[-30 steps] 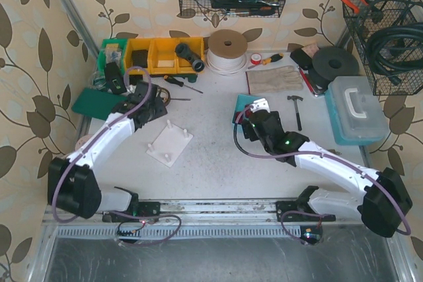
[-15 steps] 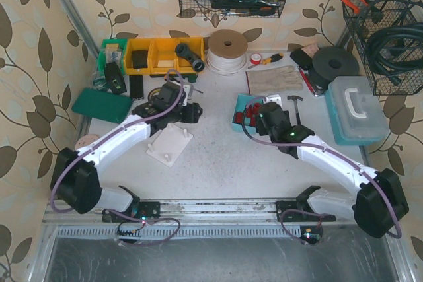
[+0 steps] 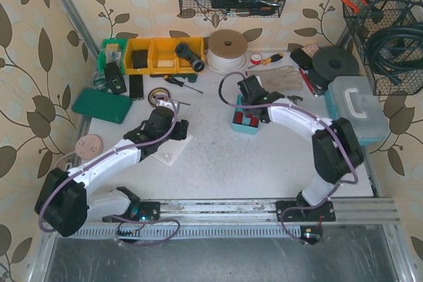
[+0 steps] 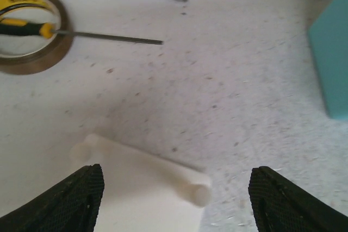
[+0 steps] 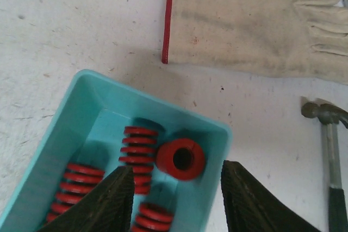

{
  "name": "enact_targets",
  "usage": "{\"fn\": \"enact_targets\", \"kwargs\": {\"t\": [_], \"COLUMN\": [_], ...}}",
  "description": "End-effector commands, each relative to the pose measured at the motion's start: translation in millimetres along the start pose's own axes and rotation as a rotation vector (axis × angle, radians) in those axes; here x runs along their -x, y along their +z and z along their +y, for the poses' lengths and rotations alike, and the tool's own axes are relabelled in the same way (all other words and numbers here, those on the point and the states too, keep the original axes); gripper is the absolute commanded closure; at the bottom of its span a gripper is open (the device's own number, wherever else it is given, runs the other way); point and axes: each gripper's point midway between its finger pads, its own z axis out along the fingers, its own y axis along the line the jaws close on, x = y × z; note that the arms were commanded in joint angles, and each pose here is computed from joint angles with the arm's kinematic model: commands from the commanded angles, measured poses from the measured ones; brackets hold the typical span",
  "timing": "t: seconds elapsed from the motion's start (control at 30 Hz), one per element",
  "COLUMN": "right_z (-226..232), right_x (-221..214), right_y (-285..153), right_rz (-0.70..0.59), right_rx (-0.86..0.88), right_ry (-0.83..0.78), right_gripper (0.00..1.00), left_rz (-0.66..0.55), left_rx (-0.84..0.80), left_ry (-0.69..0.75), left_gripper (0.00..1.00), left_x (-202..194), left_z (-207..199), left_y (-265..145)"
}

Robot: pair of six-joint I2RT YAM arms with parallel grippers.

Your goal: Install the large spring

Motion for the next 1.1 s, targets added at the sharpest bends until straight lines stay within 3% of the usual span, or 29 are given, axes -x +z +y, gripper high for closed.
{"fn": "enact_targets", "kwargs": {"t": [0.0,0.2,0.67,0.93,1.07], "right_z": [-5.6,5.6,13.8,10.1,23.2], "right_x": [-2.2,-11.0,-32.4,-31.4,-29.1], "right_y": [28.5,54.6,68.5,72.4,66.3], "right_rz": [0.090,0.156,0.274,0.292,0.285], "right_rx": [-0.070,-0.065,-0.062,-0.106,-0.023], "right_ry": [-0.053,-0.085,-0.080,-0.094,-0.085], "right_gripper": [0.53,0.53,0.53,0.50,0.51], "left_rz": [-0.171,-0.224,-0.261,-0.263,-0.263], "left_rx": [0.081,0.062,0.127,0.155,0.159], "left_ry": [0.012,0.009,-0.007,-0.010,-0.009], "left_gripper": [0.23,0.23,0.23,0.23,0.23], "left_x": [22.5,29.3,32.6,32.1,32.0], "left_z": [19.0,17.8,31.1,36.3,36.9], "left_y": [-13.2,-24.5,-37.8,-38.5,-38.6]}}
